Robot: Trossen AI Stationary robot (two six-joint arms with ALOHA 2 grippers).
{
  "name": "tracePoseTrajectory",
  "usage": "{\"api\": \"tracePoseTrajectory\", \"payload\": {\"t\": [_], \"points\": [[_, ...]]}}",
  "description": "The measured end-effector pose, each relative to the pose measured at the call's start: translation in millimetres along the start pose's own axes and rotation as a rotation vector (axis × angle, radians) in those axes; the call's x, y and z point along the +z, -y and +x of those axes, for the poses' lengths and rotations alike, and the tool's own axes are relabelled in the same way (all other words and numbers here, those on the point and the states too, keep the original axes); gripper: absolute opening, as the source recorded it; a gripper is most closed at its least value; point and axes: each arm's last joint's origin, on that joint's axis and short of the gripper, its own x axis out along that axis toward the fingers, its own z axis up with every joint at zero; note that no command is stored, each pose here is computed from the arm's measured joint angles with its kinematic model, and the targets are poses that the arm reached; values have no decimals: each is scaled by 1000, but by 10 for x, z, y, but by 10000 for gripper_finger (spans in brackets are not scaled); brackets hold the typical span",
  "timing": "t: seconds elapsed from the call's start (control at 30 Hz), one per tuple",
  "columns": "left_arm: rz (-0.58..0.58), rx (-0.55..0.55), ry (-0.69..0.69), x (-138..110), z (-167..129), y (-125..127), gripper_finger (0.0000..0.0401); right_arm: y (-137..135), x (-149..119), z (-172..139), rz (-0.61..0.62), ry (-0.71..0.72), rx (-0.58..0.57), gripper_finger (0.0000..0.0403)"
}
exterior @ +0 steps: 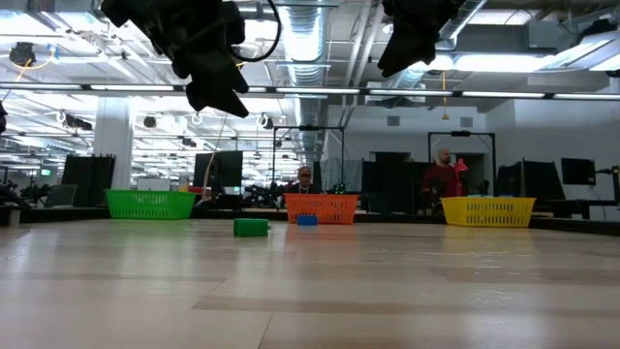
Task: Pick and place Stapler, Stapler remover, tape
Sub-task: Put the green stapler into the orange bin
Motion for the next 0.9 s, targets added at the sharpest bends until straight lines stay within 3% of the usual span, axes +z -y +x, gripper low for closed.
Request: {"api": "tracePoseTrajectory", "payload": {"t": [0.27, 0.5, 0.9], "points": [[-10, -33, -3, 90, 48, 171, 283, -1, 0, 0, -11, 0, 0, 172], [-31, 9, -21, 217, 176, 226, 283, 0, 0, -1, -11, 0, 0, 172], [-25, 51, -176, 51, 621, 271, 283, -1, 0, 0, -34, 0, 0, 172]]}}
